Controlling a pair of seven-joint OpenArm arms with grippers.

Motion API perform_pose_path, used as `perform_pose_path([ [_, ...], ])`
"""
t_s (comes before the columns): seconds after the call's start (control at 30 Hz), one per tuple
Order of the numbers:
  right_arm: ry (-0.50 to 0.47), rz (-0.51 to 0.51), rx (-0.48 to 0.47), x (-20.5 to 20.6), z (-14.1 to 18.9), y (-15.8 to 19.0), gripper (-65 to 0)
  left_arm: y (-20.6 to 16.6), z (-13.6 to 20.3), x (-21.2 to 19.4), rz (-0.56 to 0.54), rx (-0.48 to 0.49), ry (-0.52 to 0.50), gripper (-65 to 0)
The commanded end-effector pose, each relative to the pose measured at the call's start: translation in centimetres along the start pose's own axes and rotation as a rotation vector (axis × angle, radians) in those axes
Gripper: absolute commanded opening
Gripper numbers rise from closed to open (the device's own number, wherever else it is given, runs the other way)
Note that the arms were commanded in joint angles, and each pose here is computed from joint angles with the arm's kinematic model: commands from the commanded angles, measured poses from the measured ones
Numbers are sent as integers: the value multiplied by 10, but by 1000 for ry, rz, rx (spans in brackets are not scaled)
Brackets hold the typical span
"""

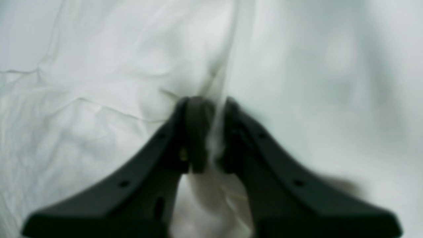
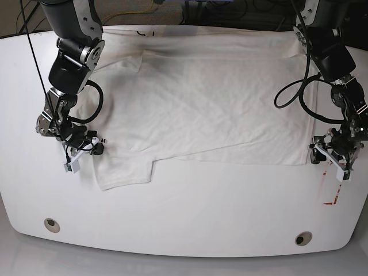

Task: Layout the t-shirt on the table in an organized manner, then fold the t-shirt properly
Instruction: 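Pinch the hem corners with both grippers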

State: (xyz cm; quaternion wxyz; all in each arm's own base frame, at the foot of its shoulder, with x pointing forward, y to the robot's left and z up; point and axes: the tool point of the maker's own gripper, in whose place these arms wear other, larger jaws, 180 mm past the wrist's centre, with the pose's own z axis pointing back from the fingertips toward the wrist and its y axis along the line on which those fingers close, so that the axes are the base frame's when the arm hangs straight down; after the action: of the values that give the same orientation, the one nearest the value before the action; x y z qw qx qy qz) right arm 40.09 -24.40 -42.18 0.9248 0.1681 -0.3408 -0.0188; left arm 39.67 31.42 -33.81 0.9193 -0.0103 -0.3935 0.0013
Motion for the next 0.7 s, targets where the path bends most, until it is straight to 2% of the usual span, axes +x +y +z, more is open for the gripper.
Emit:
perform_pose_path([
  [0.0,-34,22,-12,19,7,-5,-596,9,3,22,3,6,-66,-268],
  [0.27,-35,23,-16,20,8,-7,-591,11,-24,15,100,1,-45,-264],
  [0.5,-35,24,-14,20,7,-6,-591,-5,-45,8,84,-42,-10,-182],
  [0.67,-34,24,-12,19,7,-5,-591,-13,-53,4,89,-63,12,-172],
])
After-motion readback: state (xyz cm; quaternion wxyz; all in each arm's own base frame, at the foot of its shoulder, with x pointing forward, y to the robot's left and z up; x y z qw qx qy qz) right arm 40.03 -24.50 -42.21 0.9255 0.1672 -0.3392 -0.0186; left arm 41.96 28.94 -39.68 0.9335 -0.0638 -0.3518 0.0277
